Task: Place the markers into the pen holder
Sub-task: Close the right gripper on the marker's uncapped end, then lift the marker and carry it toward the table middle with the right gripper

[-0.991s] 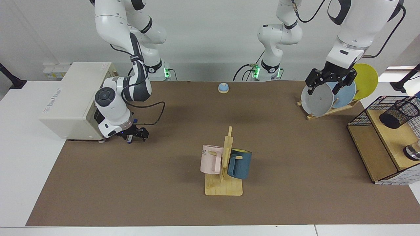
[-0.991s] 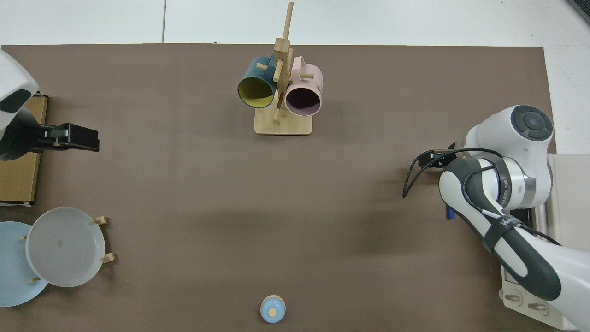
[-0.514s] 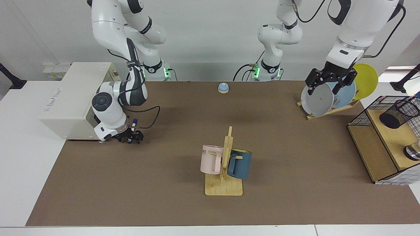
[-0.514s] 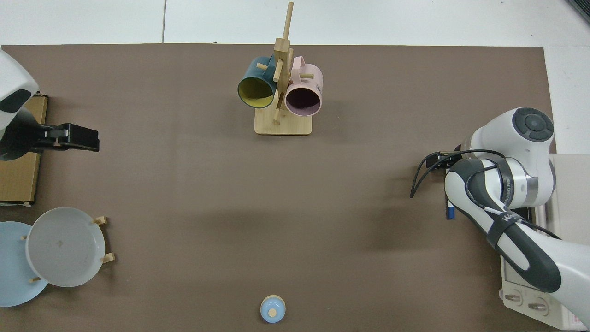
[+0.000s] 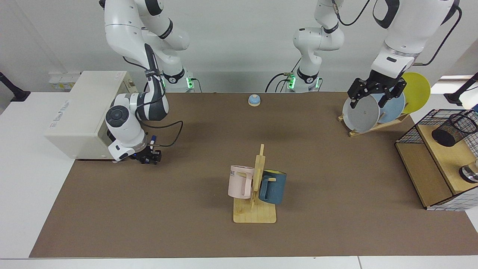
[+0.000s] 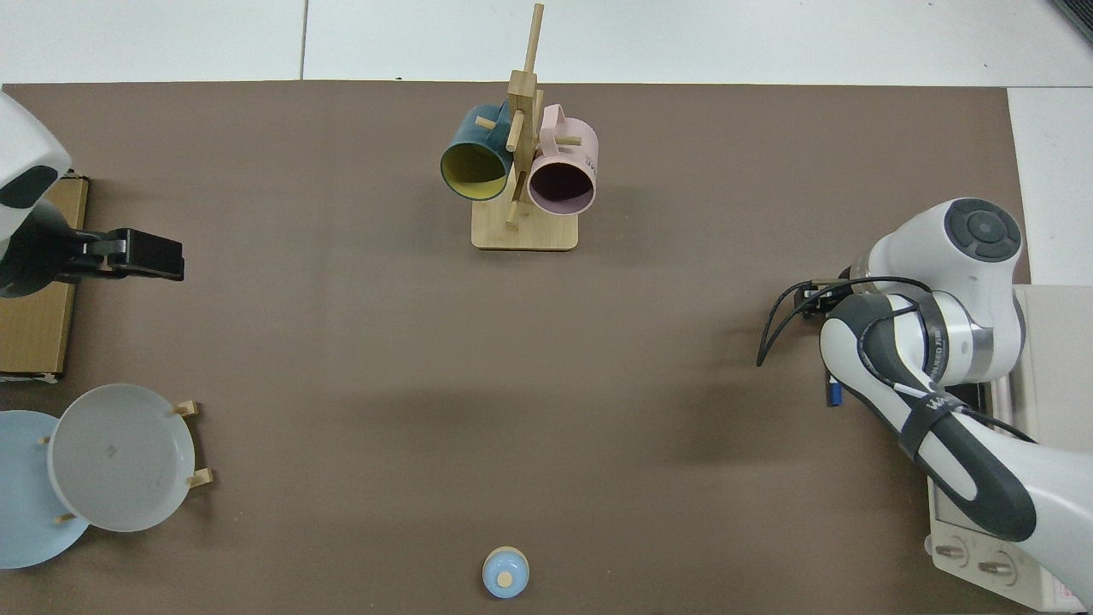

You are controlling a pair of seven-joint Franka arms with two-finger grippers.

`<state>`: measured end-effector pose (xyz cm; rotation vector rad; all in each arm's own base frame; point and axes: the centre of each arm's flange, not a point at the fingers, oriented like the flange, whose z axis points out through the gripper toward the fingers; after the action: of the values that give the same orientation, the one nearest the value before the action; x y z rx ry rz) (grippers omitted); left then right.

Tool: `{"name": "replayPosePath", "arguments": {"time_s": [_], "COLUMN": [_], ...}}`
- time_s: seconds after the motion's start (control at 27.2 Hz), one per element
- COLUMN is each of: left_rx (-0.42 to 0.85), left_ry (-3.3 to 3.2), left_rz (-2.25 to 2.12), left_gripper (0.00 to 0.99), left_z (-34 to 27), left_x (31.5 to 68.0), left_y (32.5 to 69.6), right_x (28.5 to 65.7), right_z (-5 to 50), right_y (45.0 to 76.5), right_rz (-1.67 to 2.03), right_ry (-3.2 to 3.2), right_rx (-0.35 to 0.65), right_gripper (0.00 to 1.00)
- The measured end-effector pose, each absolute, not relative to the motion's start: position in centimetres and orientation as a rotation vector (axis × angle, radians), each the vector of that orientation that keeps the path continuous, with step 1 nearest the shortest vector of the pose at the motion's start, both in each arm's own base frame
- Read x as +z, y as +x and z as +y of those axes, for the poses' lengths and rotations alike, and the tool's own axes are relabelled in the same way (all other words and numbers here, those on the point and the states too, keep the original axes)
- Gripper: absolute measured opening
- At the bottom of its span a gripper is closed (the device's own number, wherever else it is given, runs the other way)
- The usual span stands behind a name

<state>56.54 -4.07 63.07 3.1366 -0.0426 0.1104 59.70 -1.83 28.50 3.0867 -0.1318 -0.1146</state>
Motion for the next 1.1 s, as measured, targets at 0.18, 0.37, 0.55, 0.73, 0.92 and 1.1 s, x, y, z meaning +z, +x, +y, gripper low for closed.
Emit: {"name": "replayPosePath", "arguments": {"time_s": [0.18,0.37,0.55,0.73,0.92,1.1], "left_rx": [0.110,0.110,0.110,0.110,0.110,0.110], "left_ry": [3.137,3.137,3.137,3.137,3.137,3.137], "left_rz": [-0.043,-0.043,-0.043,-0.043,-0.043,-0.043], "left_gripper": [0.991,0.991,0.991,0.991,0.991,0.991], "left_z": [-4.1,-4.1,-4.1,-4.1,-4.1,-4.1], "left_x": [63.1,63.1,63.1,63.1,63.1,63.1], "left_y": [56.5,56.5,56.5,56.5,56.5,56.5], "right_x": [28.8,28.8,29.2,31.8,36.1,40.1], "right_z": [-1.6,-1.6,-1.6,-0.6,1.7,4.3], "right_y": [59.8,59.8,60.0,60.9,61.3,60.7], "right_rz": [-0.126,-0.117,-0.075,-0.056,-0.035,0.014], "right_ry": [3.087,3.085,3.068,3.062,3.074,3.074], "right_rx": [-0.105,-0.105,-0.105,-0.116,-0.120,-0.092], "right_gripper": [0.26,0.17,0.17,0.17,0.17,0.17]}}
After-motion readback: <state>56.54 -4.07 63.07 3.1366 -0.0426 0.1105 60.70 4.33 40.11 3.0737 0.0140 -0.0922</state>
